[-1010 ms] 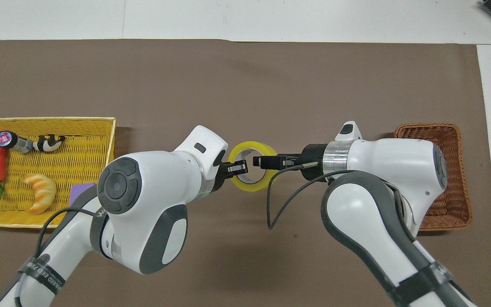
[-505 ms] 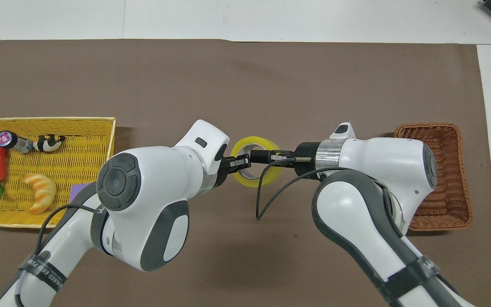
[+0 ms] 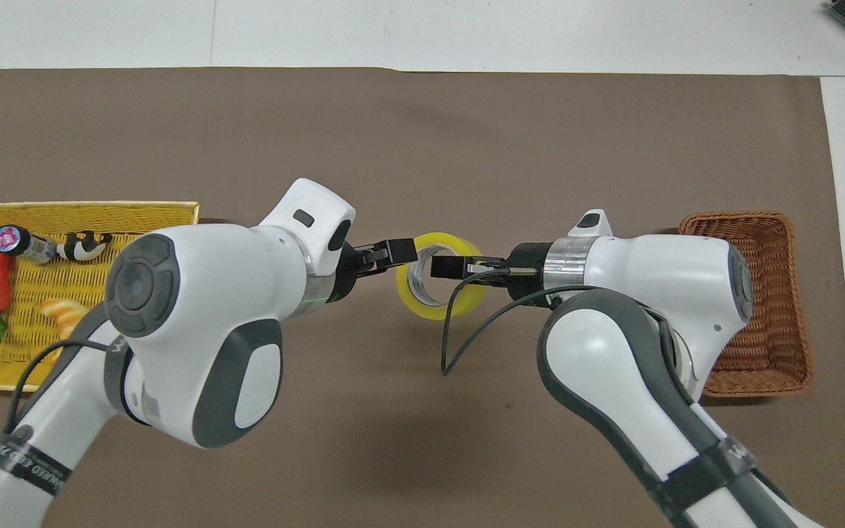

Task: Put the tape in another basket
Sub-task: 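Carry the tape toward the wicker basket while the left gripper withdraws, then lower the tape into the wicker basket and open the right gripper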

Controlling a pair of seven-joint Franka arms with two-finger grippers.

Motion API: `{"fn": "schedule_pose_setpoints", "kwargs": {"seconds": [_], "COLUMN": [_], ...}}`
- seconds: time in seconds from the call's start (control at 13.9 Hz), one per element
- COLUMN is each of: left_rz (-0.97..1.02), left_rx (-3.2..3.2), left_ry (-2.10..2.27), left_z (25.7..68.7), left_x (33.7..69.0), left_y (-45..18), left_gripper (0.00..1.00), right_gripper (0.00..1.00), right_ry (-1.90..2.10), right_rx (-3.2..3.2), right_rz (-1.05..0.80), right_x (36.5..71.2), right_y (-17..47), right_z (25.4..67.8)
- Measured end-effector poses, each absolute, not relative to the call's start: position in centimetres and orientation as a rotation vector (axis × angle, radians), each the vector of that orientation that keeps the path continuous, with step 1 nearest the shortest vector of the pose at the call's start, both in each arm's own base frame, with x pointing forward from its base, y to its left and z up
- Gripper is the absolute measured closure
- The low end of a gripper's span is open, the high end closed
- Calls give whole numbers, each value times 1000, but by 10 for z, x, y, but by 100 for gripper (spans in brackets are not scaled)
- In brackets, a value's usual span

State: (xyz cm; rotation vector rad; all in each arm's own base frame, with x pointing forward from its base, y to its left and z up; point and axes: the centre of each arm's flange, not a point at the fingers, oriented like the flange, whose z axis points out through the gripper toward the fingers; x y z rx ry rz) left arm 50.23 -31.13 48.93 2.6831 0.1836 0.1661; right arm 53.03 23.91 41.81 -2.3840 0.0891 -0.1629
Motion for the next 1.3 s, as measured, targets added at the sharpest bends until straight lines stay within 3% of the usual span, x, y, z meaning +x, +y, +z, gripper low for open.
{"fn": "schedule_pose_setpoints", "kwargs": {"seconds": [0.22, 0.58, 0.87, 1.3], "left_rz": [113, 190, 240, 212], "left_rx": [2736, 2958, 2995, 3086], "left_ry": [117, -16, -106, -229], "left_z": [497, 492, 503, 574], "left_x": [510, 526, 554, 566], "left_y": [-269, -216, -135, -49], "left_gripper": [0, 0, 0, 0], "right_gripper": [100, 100, 100, 100], "right_ry": [63, -35, -72, 59], "right_rx": [-2478, -2673, -2793, -2891], "right_rz": [-123, -40, 108, 263], "right_x": [528, 527, 546, 561], "right_y": [240, 224, 157, 44], "right_z": [415, 406, 425, 468]}}
